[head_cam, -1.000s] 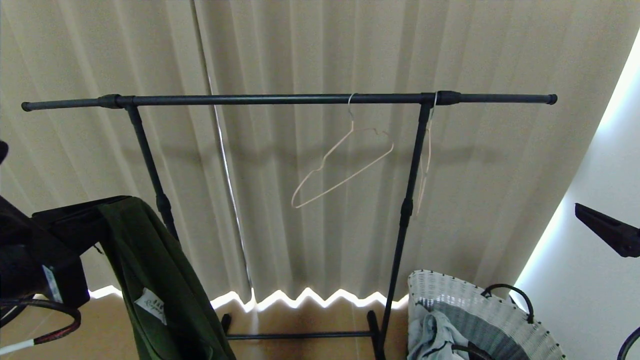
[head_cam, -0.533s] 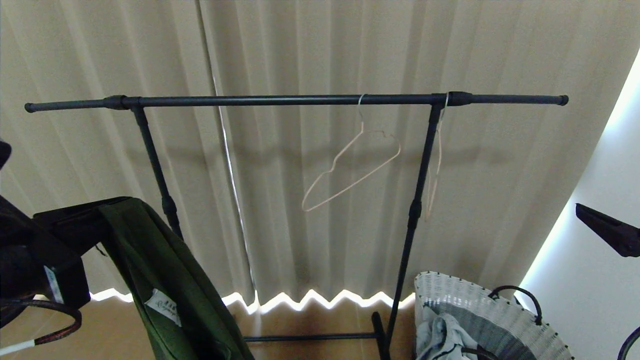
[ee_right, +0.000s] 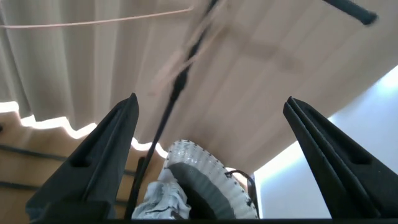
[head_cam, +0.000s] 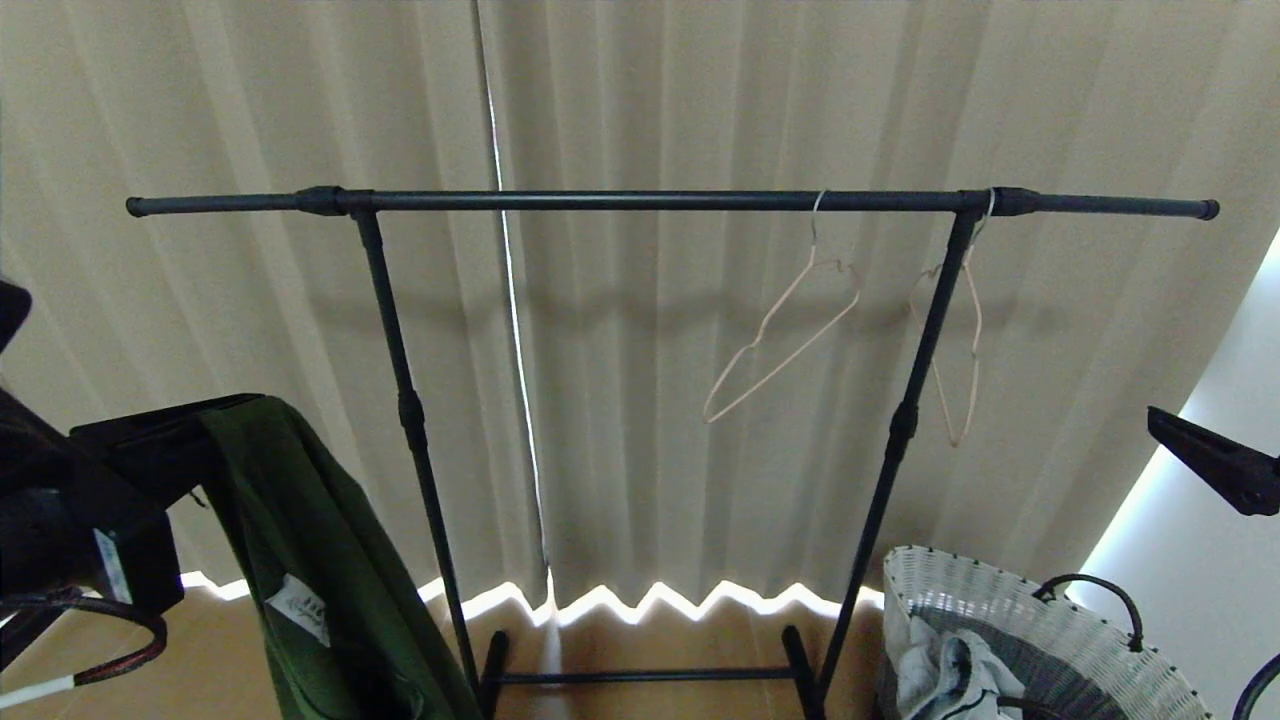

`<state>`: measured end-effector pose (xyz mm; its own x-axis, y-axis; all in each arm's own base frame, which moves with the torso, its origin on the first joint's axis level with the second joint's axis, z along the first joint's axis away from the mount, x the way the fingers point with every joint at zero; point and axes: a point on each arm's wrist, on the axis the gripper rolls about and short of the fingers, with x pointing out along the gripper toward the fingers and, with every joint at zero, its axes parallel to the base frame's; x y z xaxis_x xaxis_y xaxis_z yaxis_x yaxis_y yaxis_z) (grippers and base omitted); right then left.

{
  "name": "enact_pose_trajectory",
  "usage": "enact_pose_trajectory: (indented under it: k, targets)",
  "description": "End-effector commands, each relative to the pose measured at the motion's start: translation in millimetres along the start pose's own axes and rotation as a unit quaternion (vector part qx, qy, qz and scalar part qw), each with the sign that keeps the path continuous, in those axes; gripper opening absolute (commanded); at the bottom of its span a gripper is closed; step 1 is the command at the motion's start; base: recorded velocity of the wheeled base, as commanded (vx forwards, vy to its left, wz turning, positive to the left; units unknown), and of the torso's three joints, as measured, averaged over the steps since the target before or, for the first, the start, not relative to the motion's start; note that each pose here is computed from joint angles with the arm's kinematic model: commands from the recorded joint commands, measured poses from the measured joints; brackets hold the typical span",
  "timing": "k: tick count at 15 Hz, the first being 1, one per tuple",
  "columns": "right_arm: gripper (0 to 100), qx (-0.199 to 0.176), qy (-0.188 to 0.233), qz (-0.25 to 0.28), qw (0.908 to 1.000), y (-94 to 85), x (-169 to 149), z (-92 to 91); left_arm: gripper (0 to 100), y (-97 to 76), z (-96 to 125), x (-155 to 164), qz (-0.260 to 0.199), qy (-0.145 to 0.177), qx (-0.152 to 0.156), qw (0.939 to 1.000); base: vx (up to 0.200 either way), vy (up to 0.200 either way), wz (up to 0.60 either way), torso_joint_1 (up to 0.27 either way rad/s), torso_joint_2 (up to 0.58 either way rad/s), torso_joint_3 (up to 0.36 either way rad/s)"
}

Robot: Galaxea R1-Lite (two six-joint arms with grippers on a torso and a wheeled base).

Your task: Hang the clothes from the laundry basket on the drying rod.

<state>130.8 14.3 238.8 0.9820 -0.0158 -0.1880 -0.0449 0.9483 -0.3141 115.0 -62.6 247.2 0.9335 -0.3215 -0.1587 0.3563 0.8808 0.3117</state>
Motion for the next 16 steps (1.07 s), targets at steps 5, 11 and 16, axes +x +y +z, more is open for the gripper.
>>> enact_pose_trajectory:
  k: [5, 11, 16]
  targets:
    - [100, -0.002, 0.004, 0.0, 1.0, 0.5, 0.8, -1.8, 0, -0.2, -0.4, 1.0, 0.001, 0.002, -0.001, 1.0, 0.0, 0.0, 0.0, 0.0, 0.0, 0.0]
    - [100, -0.002, 0.005, 0.0, 1.0, 0.6, 1.2, -2.0, 0, -1.4, -1.7, 6.1, 0.0, 0.012, 0.0, 0.9999, 0.133, 0.0, 0.0, 0.0, 0.0, 0.002]
    - [100, -0.001, 0.004, 0.0, 1.0, 0.5, 1.2, -1.5, 0, -1.4, -1.8, 5.8, 0.001, 0.011, -0.001, 0.9999, 0.2, 0.0, 0.0, 0.007, 0.0, 0.002]
